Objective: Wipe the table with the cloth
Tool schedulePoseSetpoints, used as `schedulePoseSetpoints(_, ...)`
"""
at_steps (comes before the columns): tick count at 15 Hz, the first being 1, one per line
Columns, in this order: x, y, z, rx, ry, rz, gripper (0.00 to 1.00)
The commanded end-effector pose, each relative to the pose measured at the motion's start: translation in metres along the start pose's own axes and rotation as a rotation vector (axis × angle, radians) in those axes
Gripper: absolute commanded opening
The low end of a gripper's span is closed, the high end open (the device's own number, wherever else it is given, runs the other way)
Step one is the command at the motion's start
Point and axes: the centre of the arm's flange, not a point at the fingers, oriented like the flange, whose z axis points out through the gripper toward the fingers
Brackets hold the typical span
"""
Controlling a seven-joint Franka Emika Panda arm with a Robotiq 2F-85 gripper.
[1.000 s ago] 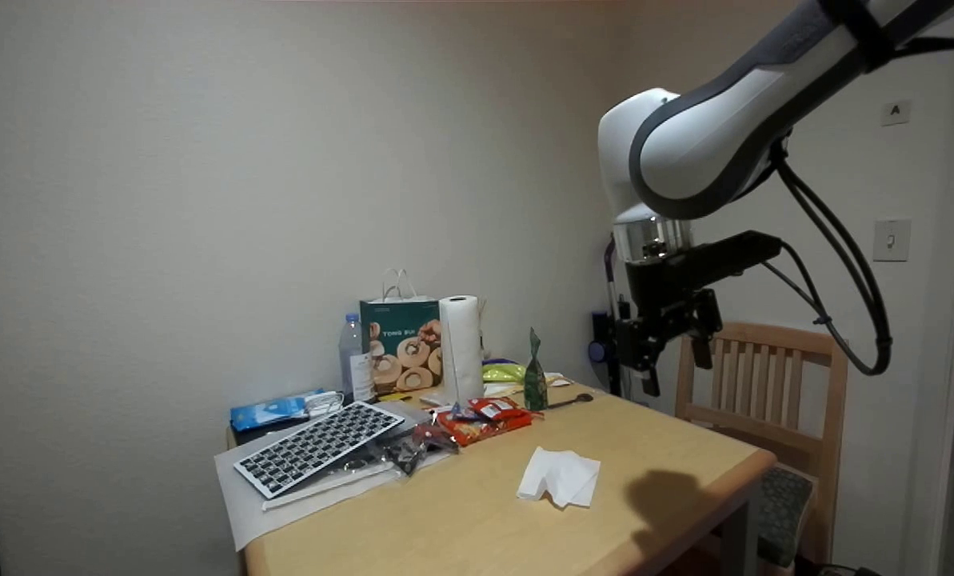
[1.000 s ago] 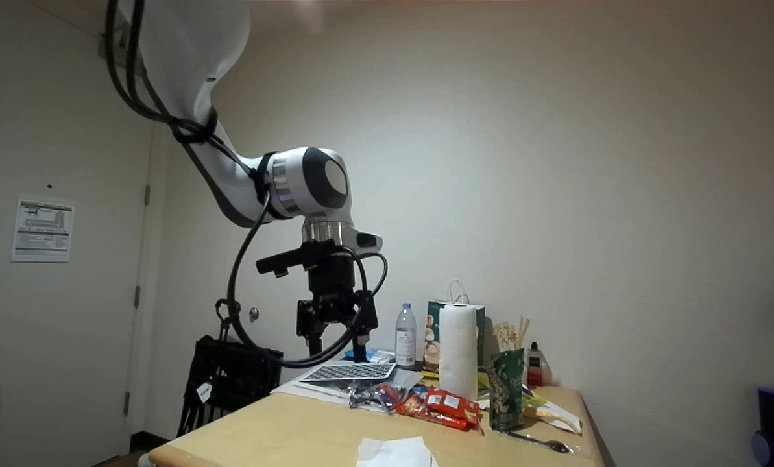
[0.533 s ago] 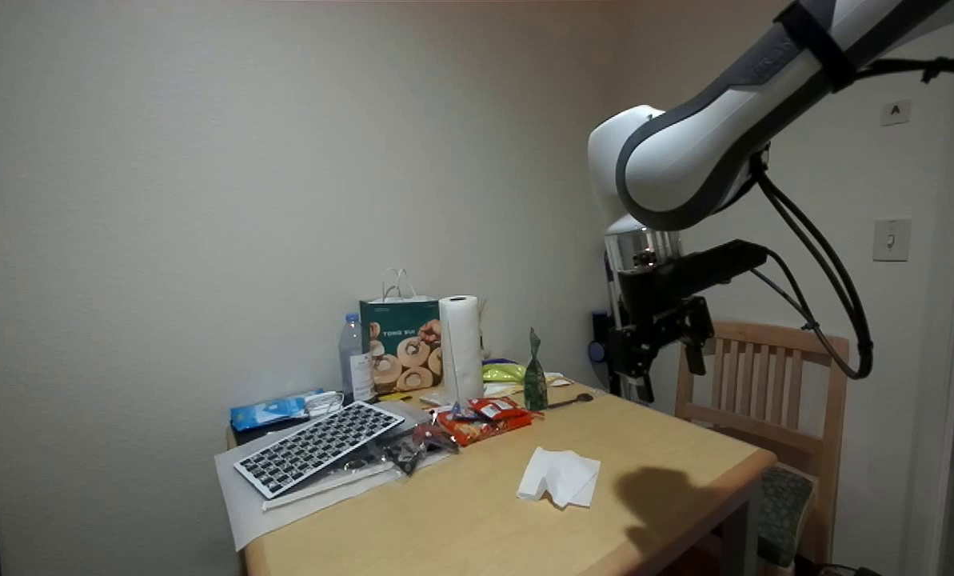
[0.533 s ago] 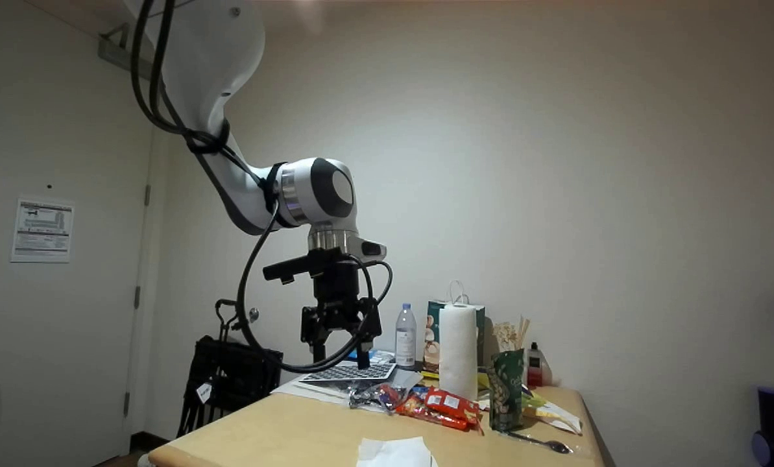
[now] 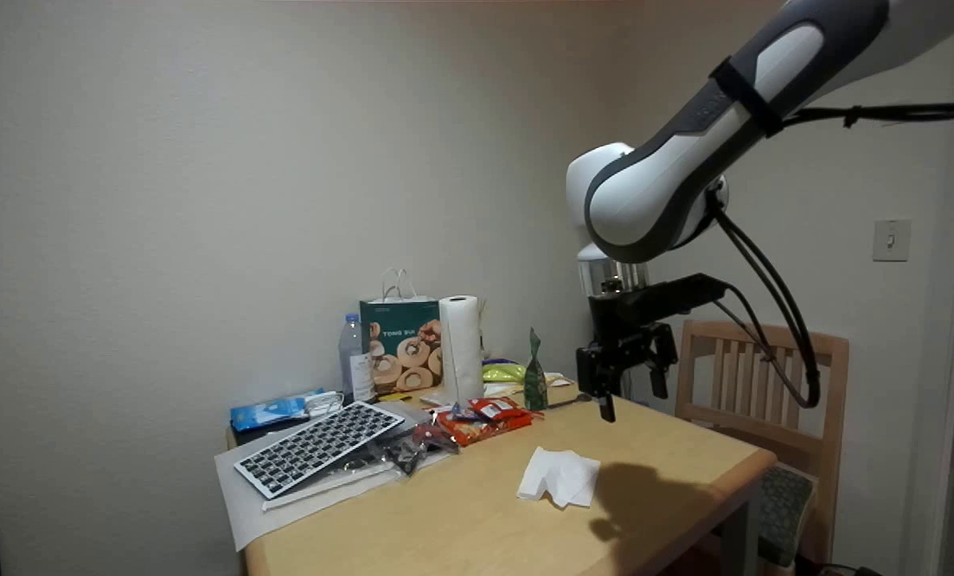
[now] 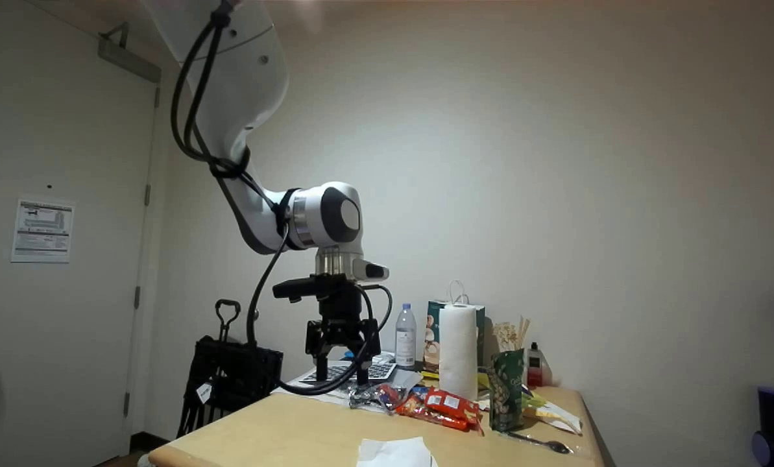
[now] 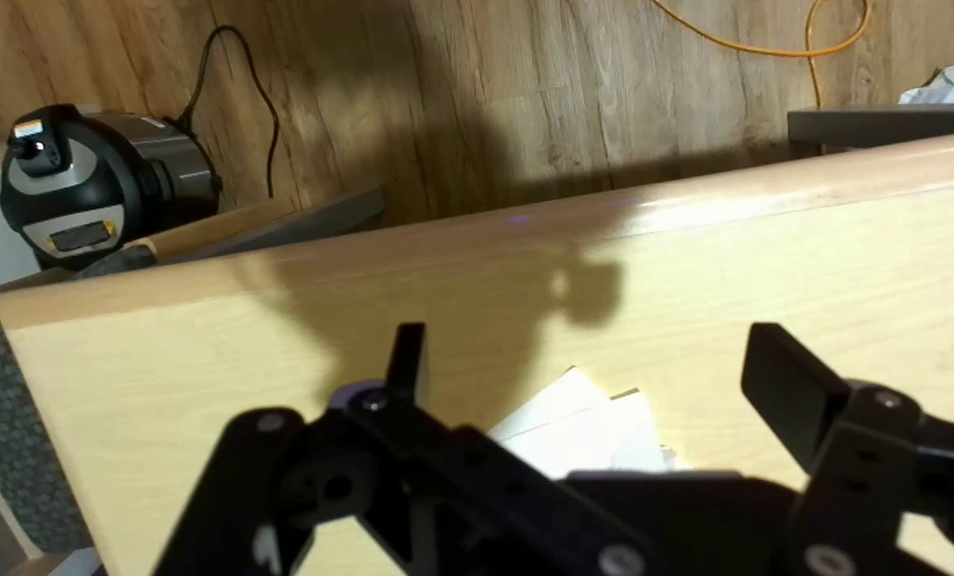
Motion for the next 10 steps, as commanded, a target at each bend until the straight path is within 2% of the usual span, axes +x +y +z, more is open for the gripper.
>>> schedulePoseSetpoints(1, 0.023, -0.010, 0.015, 0.001, -0.007, -0.049, 1.00)
schedulePoseSetpoints(2, 0.020, -0.007, 0.015, -0.018, -0.019, -0.069, 1.00)
schedulePoseSetpoints(3, 0.014, -0.010, 0.014, -0.005, -0.015, -0.024, 1.00)
schedulePoseSetpoints(7, 0.018, -0.010, 0.018, -0.011, -0.020, -0.038, 1.00)
schedulePoseSetpoints(10, 0.032, -0.019, 0.034, 0.065, 0.013, 0.077, 1.00)
